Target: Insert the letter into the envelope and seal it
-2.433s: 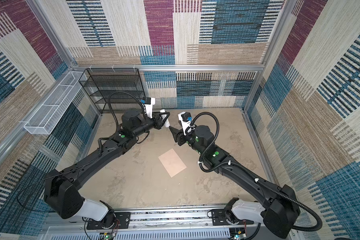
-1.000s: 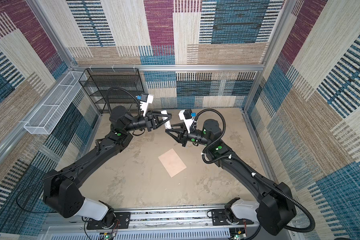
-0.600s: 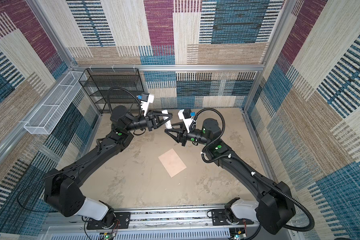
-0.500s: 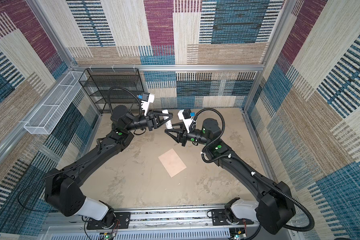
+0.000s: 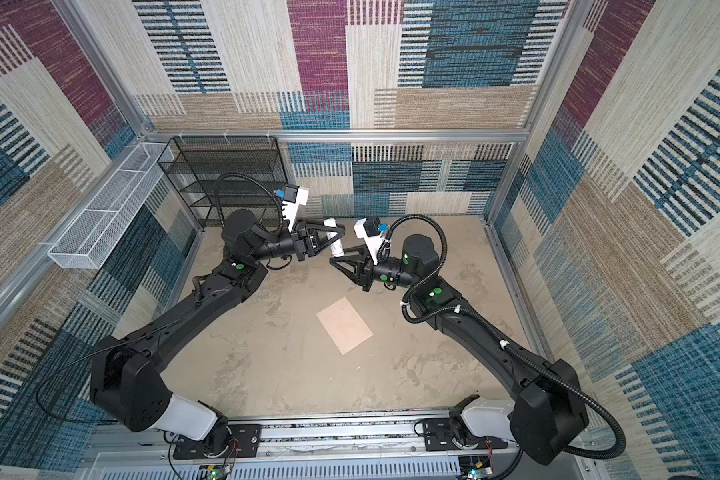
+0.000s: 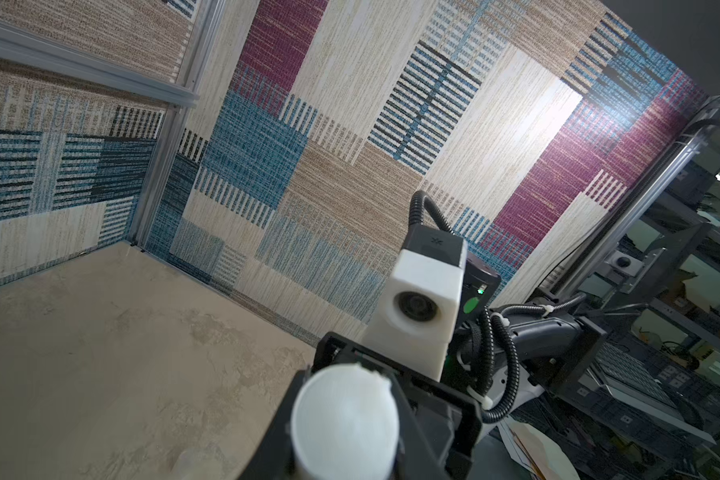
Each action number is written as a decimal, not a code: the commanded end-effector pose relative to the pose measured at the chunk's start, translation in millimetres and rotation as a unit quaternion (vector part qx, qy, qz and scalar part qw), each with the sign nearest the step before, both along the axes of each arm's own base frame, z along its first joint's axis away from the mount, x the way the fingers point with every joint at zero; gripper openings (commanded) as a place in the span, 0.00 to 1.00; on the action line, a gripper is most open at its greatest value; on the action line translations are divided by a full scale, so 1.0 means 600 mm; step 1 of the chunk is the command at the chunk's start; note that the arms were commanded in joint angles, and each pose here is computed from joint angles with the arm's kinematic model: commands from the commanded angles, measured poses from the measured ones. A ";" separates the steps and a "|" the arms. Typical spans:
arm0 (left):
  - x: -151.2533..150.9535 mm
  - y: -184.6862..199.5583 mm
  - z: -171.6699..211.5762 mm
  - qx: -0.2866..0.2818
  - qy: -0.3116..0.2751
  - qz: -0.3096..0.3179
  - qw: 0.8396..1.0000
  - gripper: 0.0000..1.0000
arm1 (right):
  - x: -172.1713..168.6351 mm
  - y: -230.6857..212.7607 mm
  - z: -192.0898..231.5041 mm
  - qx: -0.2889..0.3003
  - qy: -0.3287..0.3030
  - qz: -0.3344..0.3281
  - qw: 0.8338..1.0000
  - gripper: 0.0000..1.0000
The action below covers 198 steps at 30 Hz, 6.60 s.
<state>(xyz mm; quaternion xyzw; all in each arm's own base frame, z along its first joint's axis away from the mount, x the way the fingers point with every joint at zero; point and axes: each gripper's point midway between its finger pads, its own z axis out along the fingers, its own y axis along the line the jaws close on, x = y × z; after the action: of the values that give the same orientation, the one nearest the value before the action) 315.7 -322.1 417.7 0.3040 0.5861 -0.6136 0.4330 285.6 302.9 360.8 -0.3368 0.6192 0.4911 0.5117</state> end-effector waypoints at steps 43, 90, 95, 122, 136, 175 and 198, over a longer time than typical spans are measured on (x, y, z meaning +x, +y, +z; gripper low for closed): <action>0.107 0.023 -0.065 0.028 0.034 0.241 0.970 0.00 | 0.040 -0.040 -0.009 -0.053 -0.064 -0.275 0.958 0.67; -0.013 0.020 0.022 -0.051 0.002 -0.053 0.997 0.00 | -0.016 0.012 0.035 0.035 -0.014 0.047 0.998 0.49; -0.011 0.020 0.022 -0.050 0.000 -0.049 0.998 0.00 | -0.018 0.013 0.031 0.033 -0.010 0.053 0.998 0.38; 0.070 -0.021 -0.052 0.069 -0.007 0.189 0.980 0.00 | 0.116 -0.077 0.084 0.038 -0.075 -0.269 0.960 0.02; 0.092 -0.052 -0.057 0.040 0.033 0.230 0.972 0.00 | 0.141 -0.076 0.068 -0.037 -0.118 -0.428 0.895 0.10; 0.002 0.023 0.036 -0.061 -0.009 -0.032 0.998 0.00 | -0.025 -0.006 0.039 0.040 -0.001 0.025 0.999 0.56; -0.012 0.013 0.042 -0.067 -0.006 -0.066 0.996 0.00 | -0.015 0.003 0.040 0.037 -0.002 0.034 0.999 0.42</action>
<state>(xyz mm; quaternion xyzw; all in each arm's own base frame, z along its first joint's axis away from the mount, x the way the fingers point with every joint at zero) 315.6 -315.0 433.2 0.2984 0.5386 -0.6735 0.4089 280.0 303.4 375.1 -0.3305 0.6038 0.5233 0.5023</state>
